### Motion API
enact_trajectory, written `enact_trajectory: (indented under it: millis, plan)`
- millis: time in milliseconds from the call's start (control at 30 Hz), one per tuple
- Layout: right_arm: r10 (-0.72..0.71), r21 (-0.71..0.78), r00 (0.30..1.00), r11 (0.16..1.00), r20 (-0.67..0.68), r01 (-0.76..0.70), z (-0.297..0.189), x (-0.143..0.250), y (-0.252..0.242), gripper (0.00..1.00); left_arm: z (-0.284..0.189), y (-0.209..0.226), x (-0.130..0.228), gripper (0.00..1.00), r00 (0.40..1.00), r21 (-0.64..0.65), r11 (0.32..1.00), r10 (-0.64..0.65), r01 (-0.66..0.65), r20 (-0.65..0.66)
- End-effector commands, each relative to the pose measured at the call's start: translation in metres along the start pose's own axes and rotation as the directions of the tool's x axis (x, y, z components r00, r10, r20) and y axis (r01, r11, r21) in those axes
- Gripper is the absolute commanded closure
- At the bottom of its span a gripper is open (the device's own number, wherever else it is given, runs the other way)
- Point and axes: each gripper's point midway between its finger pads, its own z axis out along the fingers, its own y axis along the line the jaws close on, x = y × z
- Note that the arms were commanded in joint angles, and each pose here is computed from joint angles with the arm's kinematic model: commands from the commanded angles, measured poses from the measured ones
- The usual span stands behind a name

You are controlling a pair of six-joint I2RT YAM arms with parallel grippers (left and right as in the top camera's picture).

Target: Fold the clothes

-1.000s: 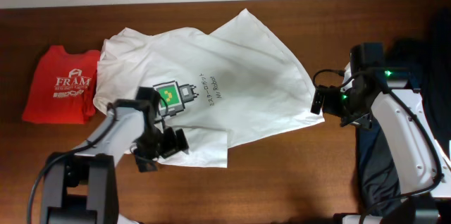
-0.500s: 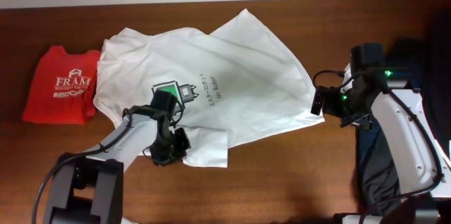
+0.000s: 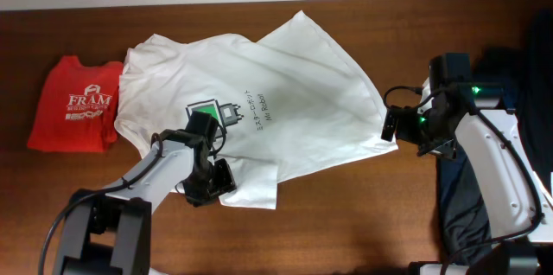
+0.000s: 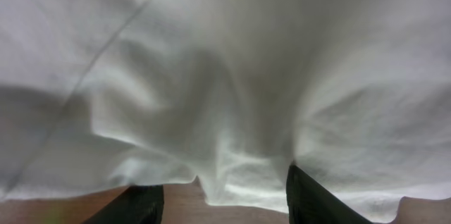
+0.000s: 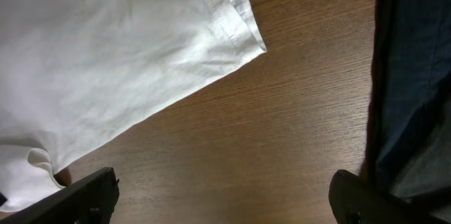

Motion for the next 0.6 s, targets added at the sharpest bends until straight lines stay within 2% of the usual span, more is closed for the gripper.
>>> enact_trajectory:
  millis: [0,167,200,300,333,433,567]
  plan:
    - [0.006,0.022,1.000,1.000,-0.001,-0.006,0.002,0.000,-0.005,0.01,0.007,-0.003,-0.017,0.44,0.998,0.010,1.000,0.020,-0.021,0.067]
    - [0.006,0.022,1.000,1.000,-0.003,-0.006,0.002,0.000,-0.005,0.01,0.006,-0.010,-0.028,0.51,0.993,0.033,0.999,0.029,-0.033,0.112]
    - [0.006,0.022,1.000,1.000,-0.003,-0.006,0.002,0.000,-0.005,0.01,0.006,-0.009,-0.027,0.59,0.994,0.031,0.999,0.028,-0.032,0.108]
    - [0.006,0.022,1.000,1.000,-0.003,-0.006,0.002,0.000,-0.005,0.01,0.007,-0.006,-0.024,0.93,0.995,0.022,0.999,0.026,-0.029,0.096]
    - [0.006,0.022,1.000,1.000,-0.003,-0.005,0.002,0.000,-0.005,0.01,0.008,-0.005,-0.023,0.99,0.995,0.016,1.000,0.025,-0.026,0.092]
    - [0.006,0.022,1.000,1.000,-0.003,-0.005,0.002,0.000,-0.005,0.01,0.008,-0.001,-0.016,1.00,0.998,-0.001,1.000,0.019,-0.019,0.066]
    - [0.006,0.022,1.000,1.000,-0.003,-0.006,0.002,0.000,-0.005,0.01,0.002,0.026,0.009,1.00,0.997,-0.088,0.994,0.064,-0.067,-0.039]
